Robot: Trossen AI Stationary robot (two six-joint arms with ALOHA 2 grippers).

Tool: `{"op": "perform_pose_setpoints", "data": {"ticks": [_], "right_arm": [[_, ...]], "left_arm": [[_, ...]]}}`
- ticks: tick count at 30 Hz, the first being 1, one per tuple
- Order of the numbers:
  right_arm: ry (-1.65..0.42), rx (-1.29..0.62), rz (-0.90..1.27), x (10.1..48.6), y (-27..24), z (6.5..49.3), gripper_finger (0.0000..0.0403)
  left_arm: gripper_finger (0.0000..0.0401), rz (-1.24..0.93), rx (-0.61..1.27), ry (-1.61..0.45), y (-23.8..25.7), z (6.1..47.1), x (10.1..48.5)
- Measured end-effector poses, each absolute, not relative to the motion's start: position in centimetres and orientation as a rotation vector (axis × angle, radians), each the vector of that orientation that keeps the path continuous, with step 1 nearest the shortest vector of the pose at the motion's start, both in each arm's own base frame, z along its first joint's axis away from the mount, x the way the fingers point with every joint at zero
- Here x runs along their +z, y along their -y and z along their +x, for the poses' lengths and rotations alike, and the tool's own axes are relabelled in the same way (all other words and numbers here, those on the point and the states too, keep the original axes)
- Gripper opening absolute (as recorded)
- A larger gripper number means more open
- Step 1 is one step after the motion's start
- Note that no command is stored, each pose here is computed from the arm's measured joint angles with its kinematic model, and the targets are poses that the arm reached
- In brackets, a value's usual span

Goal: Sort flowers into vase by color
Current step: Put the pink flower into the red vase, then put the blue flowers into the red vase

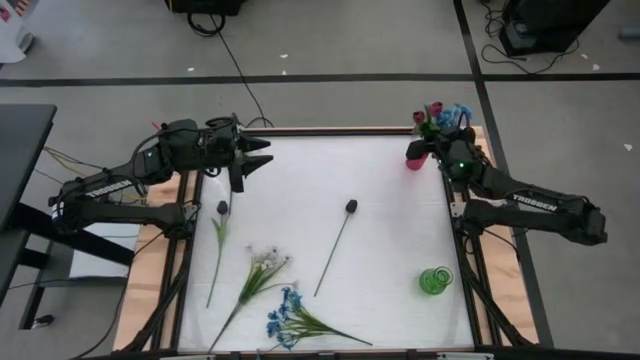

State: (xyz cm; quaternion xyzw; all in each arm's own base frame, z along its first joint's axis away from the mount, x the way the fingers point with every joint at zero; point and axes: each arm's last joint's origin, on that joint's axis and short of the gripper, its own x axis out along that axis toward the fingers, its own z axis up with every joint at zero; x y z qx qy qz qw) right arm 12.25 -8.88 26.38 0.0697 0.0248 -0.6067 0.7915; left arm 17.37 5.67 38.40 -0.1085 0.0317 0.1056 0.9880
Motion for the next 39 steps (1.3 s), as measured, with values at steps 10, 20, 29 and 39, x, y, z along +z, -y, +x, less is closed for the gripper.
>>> {"op": "perform_pose_setpoints", "data": {"ticks": [10,20,29,39], "right_arm": [[-0.21,-1.211,0.256,26.6,8.9,11.1,0.0131],[-0.388,-1.247,0.497,30.2,8.6,8.9,0.0199],[-0.593,-0.995,0.674,31.5,8.5,9.2,0.0205],[-0.566,-0.516,0.792,34.2,6.8,9.3,0.0204]], "left_arm": [[0.0218,-0.218,0.212,-0.064,-5.7,17.4,38.4],[0.0218,-0.217,0.212,-0.064,-5.7,17.4,38.4],[0.0218,-0.218,0.212,-0.064,-5.7,17.4,38.4],[0.0218,-0.218,0.212,-0.064,-5.7,17.4,38.4]]}}
